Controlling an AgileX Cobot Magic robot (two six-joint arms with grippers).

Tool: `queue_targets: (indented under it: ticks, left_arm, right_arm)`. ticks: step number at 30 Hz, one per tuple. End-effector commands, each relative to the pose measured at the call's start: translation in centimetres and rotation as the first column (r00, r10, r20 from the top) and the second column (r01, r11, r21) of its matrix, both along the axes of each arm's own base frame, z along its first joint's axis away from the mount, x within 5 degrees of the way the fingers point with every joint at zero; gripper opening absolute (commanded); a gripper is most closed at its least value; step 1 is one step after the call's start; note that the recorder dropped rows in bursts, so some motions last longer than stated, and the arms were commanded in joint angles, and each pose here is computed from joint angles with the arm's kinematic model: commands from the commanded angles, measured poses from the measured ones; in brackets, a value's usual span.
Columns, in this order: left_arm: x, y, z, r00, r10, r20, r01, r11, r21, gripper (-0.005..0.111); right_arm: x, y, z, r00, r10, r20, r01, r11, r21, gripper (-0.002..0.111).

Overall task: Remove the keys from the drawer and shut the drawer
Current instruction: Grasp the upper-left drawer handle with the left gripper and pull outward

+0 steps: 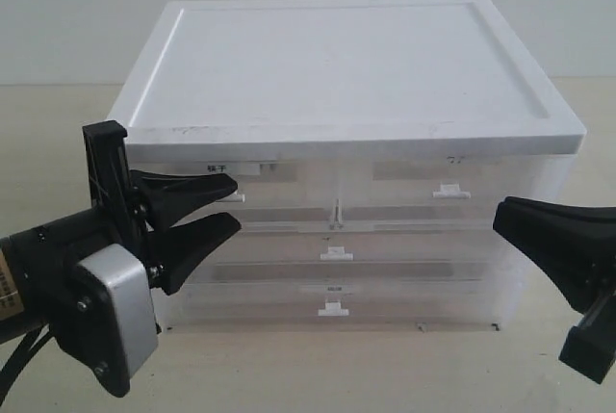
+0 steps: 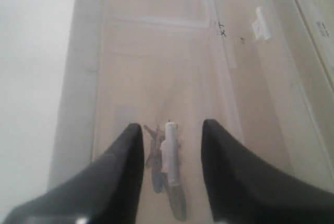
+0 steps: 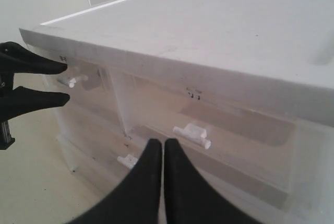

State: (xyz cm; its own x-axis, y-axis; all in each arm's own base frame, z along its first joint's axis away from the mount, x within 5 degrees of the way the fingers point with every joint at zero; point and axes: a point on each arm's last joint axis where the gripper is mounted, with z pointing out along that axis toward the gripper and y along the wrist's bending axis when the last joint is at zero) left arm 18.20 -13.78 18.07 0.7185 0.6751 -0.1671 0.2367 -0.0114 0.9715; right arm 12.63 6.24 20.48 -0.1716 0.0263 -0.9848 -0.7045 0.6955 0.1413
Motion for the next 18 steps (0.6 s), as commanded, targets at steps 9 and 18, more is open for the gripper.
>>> queue_targets:
  ticks: [9,18]
  left_arm:
    - [0.5,0.3,-0.7,0.995,0.072,-0.076,-0.071,0.997,0.014,0.004]
    - [-0.9,-0.2,-1.5,0.990,0.013,-0.139,-0.012,1.000,0.007,0.004]
  right_arm:
    - [0.2,-0.1,0.1,1.000,-0.004,0.009,0.004,1.000,-0.004,0.000]
    - [0.2,-0.1,0.1,1.000,-0.010,0.004,0.010,1.000,-0.010,0.000]
